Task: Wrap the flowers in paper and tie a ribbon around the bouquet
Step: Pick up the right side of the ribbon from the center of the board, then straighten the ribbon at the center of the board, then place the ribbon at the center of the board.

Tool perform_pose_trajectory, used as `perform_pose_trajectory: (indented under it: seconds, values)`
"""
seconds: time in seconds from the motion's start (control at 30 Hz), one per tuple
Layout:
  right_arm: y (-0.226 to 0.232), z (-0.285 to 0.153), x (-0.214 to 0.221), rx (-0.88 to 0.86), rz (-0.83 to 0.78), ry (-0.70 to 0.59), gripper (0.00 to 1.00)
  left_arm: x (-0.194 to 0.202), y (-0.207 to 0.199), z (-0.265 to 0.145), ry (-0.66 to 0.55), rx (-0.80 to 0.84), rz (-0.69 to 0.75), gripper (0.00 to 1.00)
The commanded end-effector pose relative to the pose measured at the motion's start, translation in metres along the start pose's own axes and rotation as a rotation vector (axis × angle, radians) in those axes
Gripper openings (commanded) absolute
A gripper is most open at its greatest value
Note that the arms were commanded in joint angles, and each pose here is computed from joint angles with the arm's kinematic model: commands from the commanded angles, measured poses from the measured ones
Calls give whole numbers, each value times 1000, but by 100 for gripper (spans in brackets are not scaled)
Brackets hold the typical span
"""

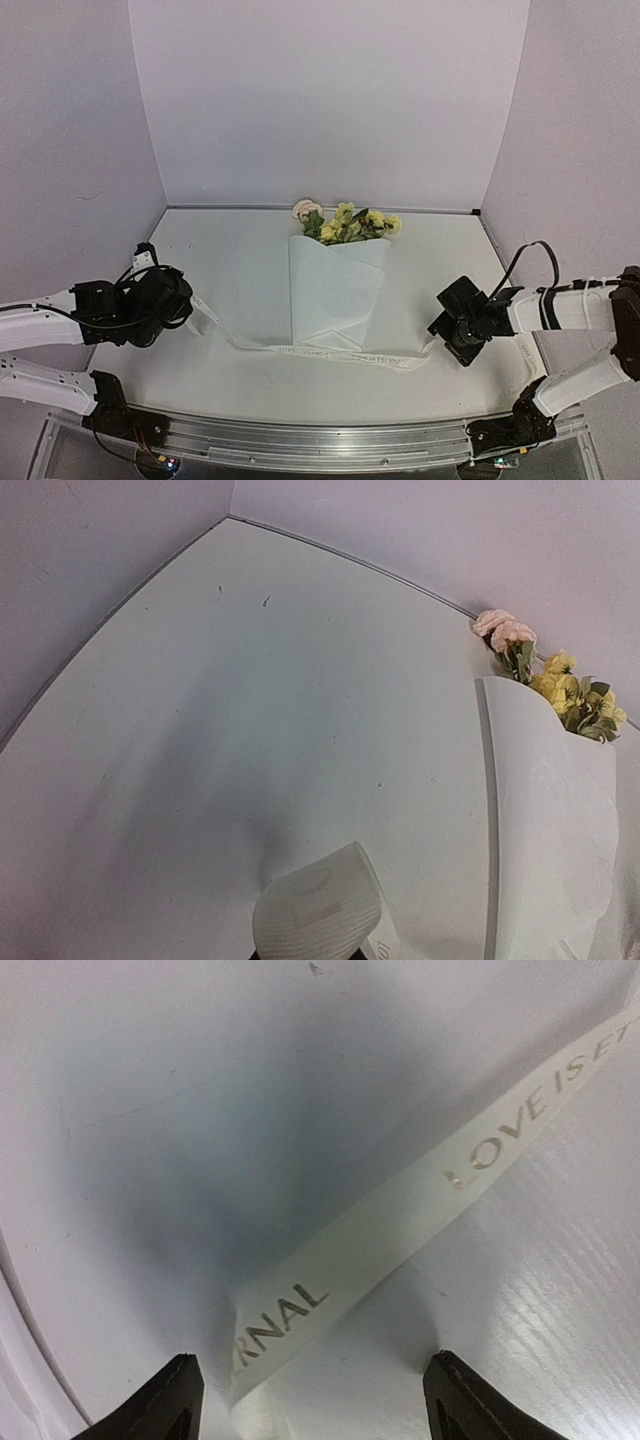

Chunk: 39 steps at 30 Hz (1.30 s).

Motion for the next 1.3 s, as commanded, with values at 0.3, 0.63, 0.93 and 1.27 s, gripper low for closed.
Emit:
perform_pose_trajectory:
  seconds: [0.3, 0.63, 0.93, 1.27]
  values:
    - [4, 22, -2, 63, 97, -21, 30, -13, 8, -7, -78, -33, -40, 0]
    - [6, -32, -39, 35, 7, -176, 0, -63, 4, -36, -296, -41, -20, 0]
    - [-3, -65, -45, 34, -102, -161, 0, -73, 42, -52, -349, -75, -95, 0]
    - [-5, -19, -6, 68, -161, -9, 0, 0, 73, -15, -49, -203, -320, 4]
Point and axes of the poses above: each gripper's point midway between its finger pads, its own z axis out along the fingers, its own y axis along the line the jaws close on, x = y × z, the point moved 10 cm from there along -z, back along the fingers, and after that the axes turned 6 degrees about -z, right-handed, at the moved point
